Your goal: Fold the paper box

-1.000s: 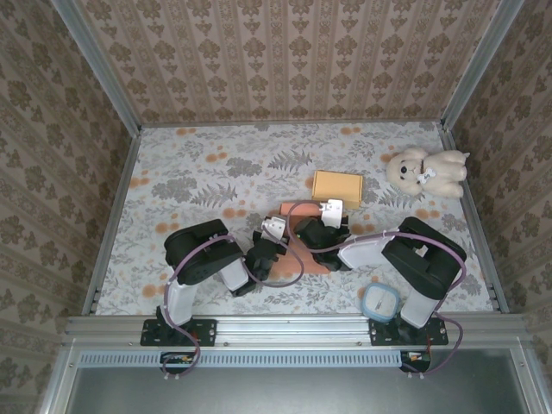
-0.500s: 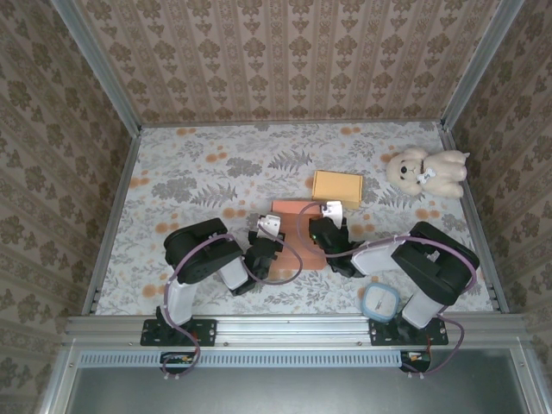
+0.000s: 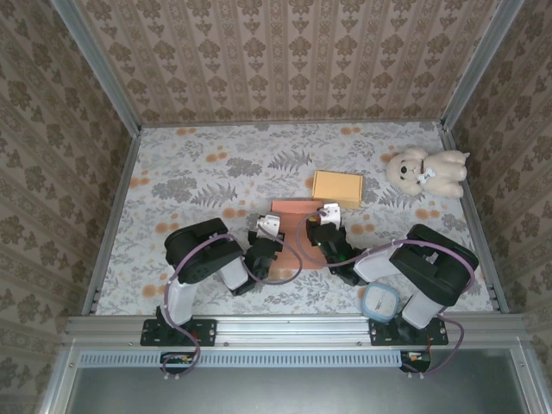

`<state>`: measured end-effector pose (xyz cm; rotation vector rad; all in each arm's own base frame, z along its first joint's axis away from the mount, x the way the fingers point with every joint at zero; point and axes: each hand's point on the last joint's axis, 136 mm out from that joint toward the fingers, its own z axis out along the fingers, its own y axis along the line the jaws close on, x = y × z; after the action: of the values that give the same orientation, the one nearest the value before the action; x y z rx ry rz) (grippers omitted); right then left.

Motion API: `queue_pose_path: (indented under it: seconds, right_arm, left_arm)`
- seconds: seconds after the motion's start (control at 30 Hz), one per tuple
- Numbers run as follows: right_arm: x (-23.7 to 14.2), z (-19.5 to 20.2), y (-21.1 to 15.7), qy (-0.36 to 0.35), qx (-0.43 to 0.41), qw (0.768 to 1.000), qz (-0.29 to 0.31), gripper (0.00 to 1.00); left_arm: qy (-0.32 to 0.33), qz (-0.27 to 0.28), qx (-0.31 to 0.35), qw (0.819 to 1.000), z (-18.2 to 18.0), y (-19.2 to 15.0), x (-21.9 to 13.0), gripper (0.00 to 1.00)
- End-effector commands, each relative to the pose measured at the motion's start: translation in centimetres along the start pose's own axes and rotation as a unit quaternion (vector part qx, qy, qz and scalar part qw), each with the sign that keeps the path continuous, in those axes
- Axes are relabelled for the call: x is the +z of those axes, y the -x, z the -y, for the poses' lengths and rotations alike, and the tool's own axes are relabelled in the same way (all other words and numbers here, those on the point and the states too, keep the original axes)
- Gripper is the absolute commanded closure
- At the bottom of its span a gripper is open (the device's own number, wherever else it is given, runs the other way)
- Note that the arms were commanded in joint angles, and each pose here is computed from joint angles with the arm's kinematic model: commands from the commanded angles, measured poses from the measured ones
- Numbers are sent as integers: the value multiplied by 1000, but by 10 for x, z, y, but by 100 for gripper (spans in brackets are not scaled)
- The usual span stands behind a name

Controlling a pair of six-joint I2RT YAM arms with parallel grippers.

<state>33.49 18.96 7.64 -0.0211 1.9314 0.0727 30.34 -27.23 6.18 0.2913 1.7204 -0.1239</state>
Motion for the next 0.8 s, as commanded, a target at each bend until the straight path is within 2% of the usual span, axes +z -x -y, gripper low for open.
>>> queue_pose_path:
  seconds: [0.0, 0.1, 0.23, 0.37, 0.43, 0.57, 0.67, 0.77]
  right_arm:
    - [0, 21, 17, -71, 0, 997, 41, 55]
    - [-4, 42, 16, -129, -3, 990, 48, 59]
    - [-8, 54, 12, -173, -25, 984, 43, 60]
    - [-10, 53, 13, -182, -41, 982, 41, 59]
    - [-9, 45, 11, -156, -35, 986, 37, 58]
    - [-5, 4, 5, -32, -18, 999, 2, 53]
    - [-14, -23, -1, 57, -4, 998, -30, 47]
    - [-31, -34, -6, 115, 7, 992, -57, 43]
  left_arm:
    - [19, -68, 55, 996, -16, -47, -4, 100]
    - [20, -69, 54, 996, -16, -47, -4, 100]
    - [20, -69, 55, 996, -17, -47, -3, 100]
    - [20, -68, 53, 996, -17, -46, -3, 100]
    - [20, -68, 54, 996, -16, -46, -3, 100]
    - [19, -68, 55, 996, -16, -46, -2, 100]
    - [16, -68, 56, 996, -15, -45, -2, 100]
    - [16, -67, 59, 996, -16, -44, -3, 100]
